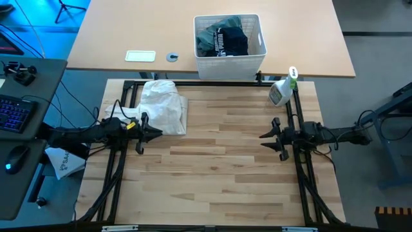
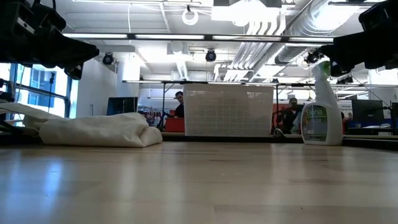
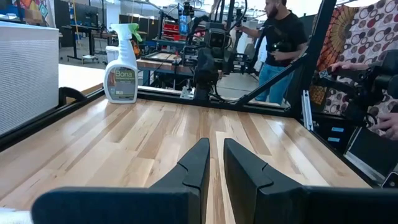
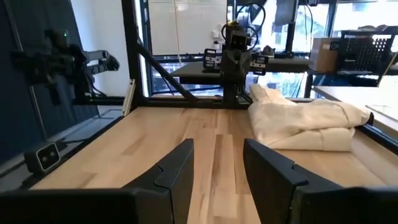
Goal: Fold Laundry from Bin
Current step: Return to Home Position
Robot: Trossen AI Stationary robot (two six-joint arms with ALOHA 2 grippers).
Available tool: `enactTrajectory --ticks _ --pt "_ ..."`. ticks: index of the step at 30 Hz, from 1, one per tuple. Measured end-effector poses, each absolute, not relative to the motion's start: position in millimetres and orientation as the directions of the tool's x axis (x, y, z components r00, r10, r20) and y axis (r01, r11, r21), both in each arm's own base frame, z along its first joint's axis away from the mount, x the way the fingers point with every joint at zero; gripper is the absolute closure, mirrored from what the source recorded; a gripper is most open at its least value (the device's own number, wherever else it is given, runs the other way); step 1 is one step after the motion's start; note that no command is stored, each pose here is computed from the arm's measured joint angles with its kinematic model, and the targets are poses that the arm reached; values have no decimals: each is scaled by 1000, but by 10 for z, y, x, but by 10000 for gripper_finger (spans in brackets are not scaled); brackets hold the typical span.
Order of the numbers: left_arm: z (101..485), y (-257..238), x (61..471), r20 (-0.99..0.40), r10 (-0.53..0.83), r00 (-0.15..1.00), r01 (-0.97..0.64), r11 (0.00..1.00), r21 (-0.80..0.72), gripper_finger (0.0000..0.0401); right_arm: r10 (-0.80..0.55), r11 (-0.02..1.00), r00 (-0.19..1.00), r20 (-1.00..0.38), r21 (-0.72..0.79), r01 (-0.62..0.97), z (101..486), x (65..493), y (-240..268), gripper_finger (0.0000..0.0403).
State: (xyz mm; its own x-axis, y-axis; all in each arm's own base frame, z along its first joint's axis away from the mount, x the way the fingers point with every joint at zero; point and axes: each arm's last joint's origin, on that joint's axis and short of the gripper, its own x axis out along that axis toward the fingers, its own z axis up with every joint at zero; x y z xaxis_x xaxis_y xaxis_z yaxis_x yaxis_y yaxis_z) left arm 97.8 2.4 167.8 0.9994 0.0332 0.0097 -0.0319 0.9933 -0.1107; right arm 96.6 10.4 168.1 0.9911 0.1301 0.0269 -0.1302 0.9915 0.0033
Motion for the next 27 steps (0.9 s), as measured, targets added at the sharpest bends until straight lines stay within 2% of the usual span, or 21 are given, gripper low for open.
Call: enactTrajectory --ticks 13,27 --pt "1678 24 978 10 33 999 -32 993 -111 366 60 997 998 22 46 -61 1677 975 35 270" --pt "1678 24 978 10 33 999 -32 993 -110 366 56 997 998 8 45 -56 1667 983 31 270"
